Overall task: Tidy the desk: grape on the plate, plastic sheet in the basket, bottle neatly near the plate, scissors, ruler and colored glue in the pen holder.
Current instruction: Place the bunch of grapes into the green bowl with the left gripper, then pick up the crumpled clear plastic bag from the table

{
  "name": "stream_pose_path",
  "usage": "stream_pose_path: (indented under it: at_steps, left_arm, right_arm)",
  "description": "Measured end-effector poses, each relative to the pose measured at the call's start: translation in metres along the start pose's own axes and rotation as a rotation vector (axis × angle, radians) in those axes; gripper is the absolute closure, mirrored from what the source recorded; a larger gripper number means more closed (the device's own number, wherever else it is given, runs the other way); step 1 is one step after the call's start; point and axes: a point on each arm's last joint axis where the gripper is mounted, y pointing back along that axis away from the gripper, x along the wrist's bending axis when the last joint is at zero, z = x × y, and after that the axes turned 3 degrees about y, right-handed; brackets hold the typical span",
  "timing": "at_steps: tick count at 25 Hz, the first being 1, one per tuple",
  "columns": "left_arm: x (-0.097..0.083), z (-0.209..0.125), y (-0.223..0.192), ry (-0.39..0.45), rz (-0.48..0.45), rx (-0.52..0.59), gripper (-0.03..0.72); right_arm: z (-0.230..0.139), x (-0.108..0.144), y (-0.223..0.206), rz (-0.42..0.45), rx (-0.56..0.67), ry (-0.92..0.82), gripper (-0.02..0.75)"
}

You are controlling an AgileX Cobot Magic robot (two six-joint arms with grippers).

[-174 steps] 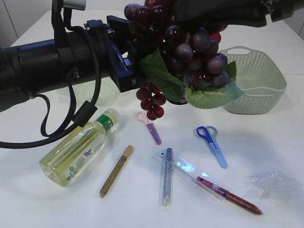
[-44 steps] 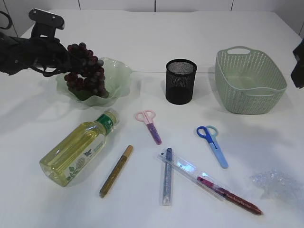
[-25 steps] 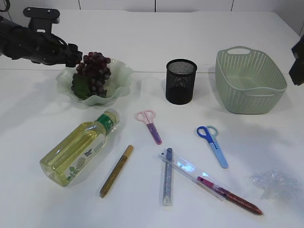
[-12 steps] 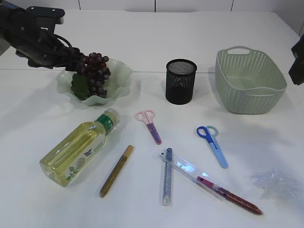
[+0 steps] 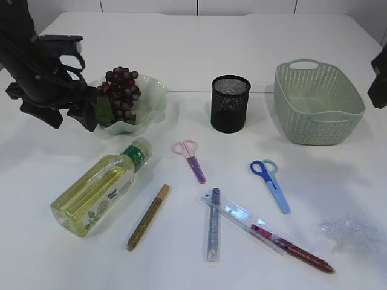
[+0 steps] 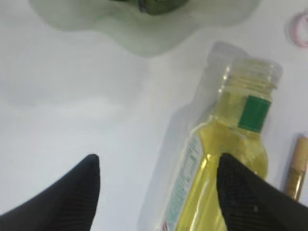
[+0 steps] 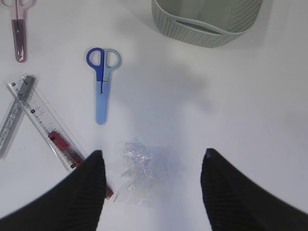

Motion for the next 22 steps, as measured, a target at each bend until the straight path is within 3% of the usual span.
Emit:
stream_pose_path:
  at_steps: [13,22]
  left_arm:
    - [-0.004,-0.02,0.074,-0.028,-0.012,-0.029,0.179]
    - [0.001,-0.069,0.087,-0.025,-0.006,0.013,0.218]
  right_arm:
    - [-0.009,0.0,0.0,-0.002,0.098,0.069,0.248]
    - [-0.012,0.004,-0.001,0.048,0.112,0.12,0.248]
